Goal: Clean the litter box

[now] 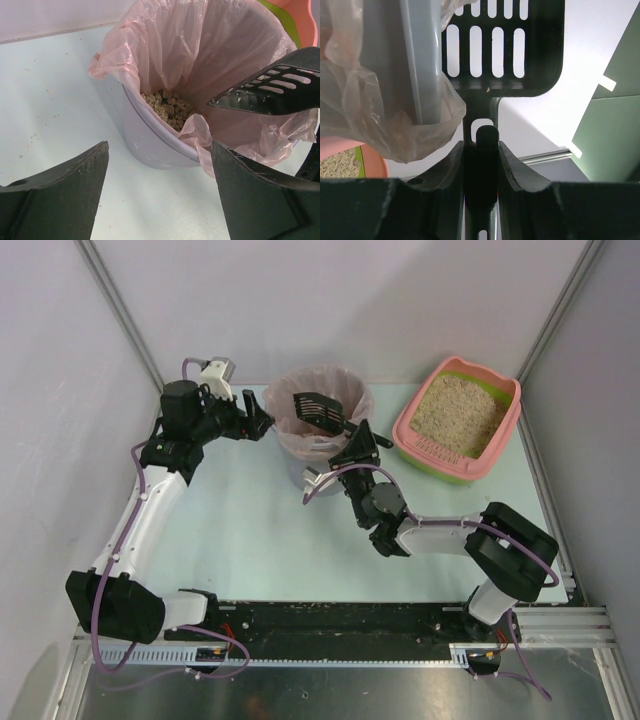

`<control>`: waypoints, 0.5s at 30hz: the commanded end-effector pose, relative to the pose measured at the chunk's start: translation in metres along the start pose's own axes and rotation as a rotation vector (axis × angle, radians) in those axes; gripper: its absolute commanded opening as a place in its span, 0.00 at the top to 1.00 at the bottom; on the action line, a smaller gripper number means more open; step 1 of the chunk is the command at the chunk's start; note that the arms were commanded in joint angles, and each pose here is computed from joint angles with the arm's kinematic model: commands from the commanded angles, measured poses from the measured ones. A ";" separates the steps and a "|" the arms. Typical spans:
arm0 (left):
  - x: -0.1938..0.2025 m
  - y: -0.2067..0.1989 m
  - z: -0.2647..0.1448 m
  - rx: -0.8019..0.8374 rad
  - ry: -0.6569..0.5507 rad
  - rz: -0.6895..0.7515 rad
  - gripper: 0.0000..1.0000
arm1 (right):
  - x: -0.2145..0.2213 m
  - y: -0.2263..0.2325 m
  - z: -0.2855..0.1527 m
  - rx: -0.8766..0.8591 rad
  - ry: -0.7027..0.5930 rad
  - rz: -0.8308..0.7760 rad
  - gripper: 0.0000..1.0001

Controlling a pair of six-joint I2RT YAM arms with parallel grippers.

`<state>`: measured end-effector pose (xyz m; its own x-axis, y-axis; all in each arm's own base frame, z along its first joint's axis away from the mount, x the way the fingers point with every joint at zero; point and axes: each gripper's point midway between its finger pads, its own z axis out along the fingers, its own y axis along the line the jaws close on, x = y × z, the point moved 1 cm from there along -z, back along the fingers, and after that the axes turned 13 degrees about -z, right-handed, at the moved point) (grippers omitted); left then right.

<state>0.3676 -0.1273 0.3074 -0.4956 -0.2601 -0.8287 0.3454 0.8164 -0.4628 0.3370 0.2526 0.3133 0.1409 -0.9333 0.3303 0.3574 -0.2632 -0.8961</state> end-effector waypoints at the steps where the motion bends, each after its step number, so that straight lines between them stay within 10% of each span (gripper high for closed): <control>1: -0.005 -0.005 -0.001 0.033 -0.023 -0.002 0.13 | 0.028 -0.044 -0.003 0.112 0.070 -0.080 1.00; 15: -0.003 -0.006 0.001 0.043 -0.017 -0.012 0.13 | 0.065 -0.045 0.000 -0.004 0.164 0.013 1.00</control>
<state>0.3681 -0.1289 0.3080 -0.4937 -0.2669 -0.8277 0.3508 0.8098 -0.4703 0.3295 0.2062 0.3719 0.0406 -0.9744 0.2212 0.3940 -0.1878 -0.8997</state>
